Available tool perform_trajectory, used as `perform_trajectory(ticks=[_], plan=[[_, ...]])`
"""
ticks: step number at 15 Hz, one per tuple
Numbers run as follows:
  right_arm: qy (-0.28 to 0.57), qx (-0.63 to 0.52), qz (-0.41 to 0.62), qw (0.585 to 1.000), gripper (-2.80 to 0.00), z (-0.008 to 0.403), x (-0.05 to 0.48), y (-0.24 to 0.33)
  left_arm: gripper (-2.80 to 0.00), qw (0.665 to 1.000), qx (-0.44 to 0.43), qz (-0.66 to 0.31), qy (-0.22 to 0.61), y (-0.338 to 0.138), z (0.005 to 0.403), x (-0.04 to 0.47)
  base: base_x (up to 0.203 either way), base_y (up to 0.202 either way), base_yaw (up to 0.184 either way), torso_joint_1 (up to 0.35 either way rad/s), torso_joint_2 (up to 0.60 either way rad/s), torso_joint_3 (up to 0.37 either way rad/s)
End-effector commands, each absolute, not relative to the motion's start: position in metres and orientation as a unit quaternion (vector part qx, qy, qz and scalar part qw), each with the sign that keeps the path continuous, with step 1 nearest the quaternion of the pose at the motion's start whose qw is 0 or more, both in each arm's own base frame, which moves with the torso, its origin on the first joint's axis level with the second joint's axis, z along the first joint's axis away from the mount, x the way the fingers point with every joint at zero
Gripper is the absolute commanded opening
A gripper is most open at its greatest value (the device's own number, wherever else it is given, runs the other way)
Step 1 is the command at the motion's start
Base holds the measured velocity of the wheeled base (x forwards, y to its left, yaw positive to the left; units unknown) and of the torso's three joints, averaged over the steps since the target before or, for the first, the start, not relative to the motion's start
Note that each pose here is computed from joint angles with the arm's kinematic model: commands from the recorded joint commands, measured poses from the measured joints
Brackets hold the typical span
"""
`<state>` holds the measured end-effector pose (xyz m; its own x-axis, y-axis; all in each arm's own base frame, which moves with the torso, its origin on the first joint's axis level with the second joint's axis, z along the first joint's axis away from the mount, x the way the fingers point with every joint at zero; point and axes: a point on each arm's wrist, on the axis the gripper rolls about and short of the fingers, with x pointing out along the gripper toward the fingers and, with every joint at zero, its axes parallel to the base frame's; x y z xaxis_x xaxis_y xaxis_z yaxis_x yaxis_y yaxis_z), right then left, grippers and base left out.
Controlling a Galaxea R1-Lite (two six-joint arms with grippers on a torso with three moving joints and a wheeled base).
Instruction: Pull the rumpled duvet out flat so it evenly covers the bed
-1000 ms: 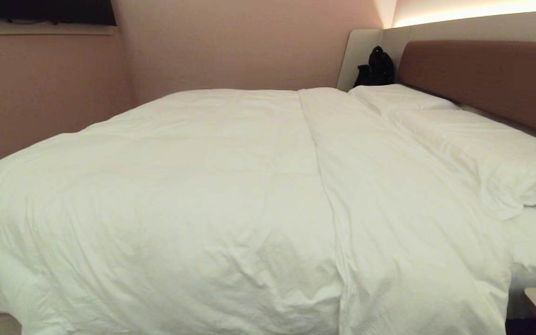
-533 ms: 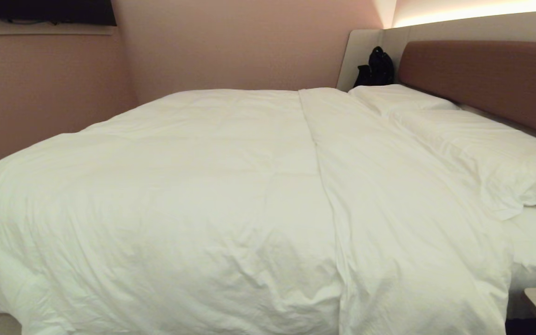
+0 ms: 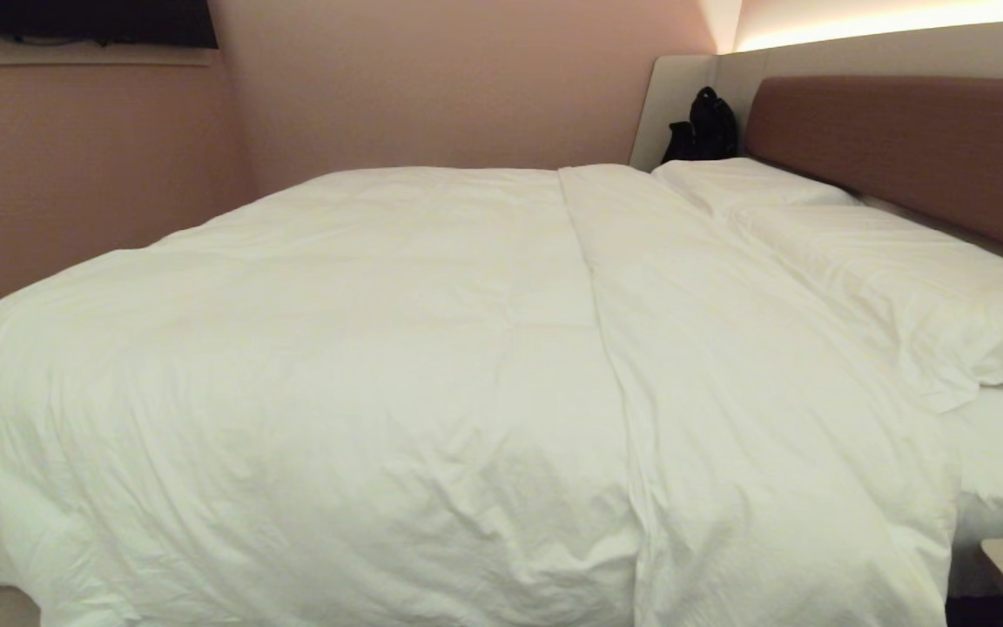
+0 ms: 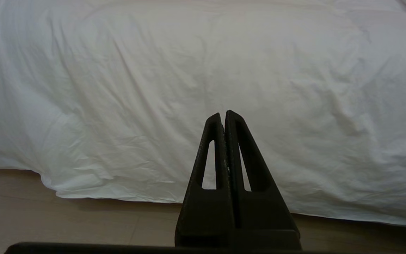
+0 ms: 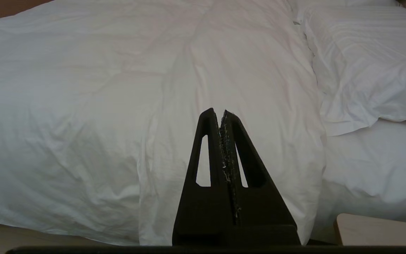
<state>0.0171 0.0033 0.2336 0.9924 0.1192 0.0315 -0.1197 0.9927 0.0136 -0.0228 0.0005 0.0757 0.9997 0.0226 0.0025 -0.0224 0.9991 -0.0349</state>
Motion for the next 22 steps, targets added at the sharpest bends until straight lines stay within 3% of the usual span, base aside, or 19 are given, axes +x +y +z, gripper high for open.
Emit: perform_trajectory(ticks=[1, 22], plan=[[-0.019, 0.012, 0.06, 0.998, -2.8, 0.232, 0.012, 0.004, -2.8, 1.0, -0.018, 0.011, -0.002, 0.001, 0.076, -0.023, 0.0, 0.0, 0.0, 0.0, 0.0, 0.0], [-0.035, 0.011, 0.035, 0.999, -2.8, 0.202, -0.023, 0.009, -2.8, 1.0, -0.018, 0.011, -0.002, 0.001, 0.076, -0.023, 0.0, 0.0, 0.0, 0.0, 0.0, 0.0]])
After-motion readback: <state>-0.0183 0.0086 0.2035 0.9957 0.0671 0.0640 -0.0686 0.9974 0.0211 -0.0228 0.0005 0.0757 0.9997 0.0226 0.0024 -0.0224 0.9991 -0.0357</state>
